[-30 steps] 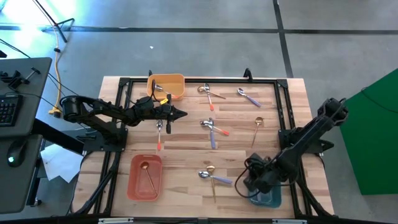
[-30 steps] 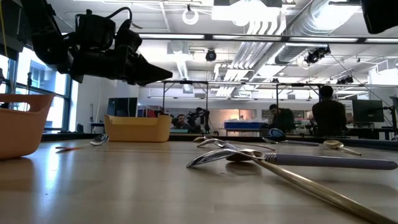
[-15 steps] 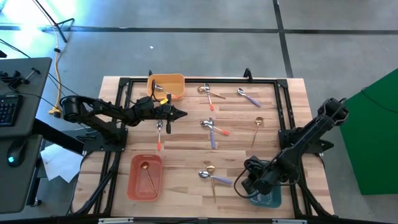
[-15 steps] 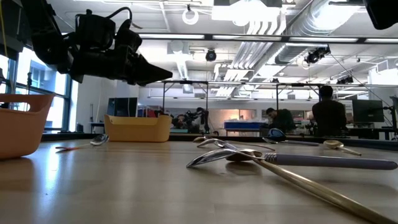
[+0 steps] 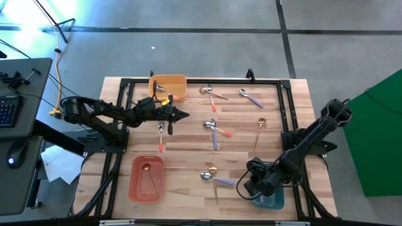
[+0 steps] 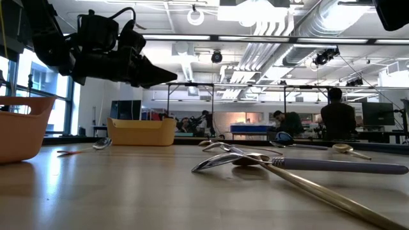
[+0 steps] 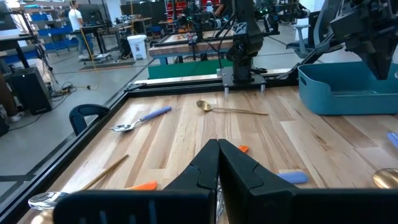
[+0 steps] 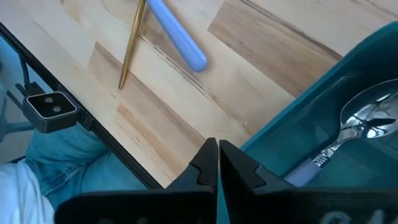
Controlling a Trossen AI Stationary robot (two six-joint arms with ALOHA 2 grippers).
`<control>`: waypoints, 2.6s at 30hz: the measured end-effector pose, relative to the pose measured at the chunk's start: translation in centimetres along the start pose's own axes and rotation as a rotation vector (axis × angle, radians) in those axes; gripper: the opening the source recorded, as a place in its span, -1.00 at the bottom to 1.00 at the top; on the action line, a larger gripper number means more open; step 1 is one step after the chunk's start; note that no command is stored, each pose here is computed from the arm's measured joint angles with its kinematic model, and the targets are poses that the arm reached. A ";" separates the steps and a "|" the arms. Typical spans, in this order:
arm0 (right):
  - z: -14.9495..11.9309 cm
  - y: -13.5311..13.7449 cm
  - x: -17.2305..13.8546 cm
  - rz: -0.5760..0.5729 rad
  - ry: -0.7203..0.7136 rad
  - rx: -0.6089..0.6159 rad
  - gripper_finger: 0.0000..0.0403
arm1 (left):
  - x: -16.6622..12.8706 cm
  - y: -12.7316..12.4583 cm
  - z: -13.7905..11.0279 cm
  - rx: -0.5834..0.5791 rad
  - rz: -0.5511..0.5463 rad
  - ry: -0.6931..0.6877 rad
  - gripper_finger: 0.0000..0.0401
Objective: Sort silverware by color (type)
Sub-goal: Put the bottom right orange spoon into the yellow bin
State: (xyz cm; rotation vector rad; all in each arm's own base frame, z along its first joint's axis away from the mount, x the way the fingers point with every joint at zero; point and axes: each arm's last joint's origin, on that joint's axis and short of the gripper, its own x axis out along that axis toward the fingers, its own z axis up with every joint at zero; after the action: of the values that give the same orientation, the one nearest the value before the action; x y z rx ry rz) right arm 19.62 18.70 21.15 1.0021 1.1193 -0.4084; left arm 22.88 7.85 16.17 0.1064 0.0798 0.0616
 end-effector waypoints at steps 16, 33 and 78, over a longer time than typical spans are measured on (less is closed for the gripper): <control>0.1 0.0 0.0 0.002 -0.025 -0.003 -1.00 | 0.0 0.0 0.0 0.000 0.000 0.000 -1.00; 0.1 0.0 0.0 0.001 -0.025 -0.003 -1.00 | 0.0 0.0 0.0 0.000 0.000 0.000 -1.00; 0.1 -0.2 0.0 -0.013 -0.027 -0.007 -1.00 | 0.0 0.0 0.0 0.000 0.000 0.000 -1.00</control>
State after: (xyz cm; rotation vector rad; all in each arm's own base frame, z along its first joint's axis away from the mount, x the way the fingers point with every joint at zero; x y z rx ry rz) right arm 19.55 18.55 21.07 0.9814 1.1030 -0.4271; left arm 22.87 7.85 16.17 0.1064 0.0797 0.0615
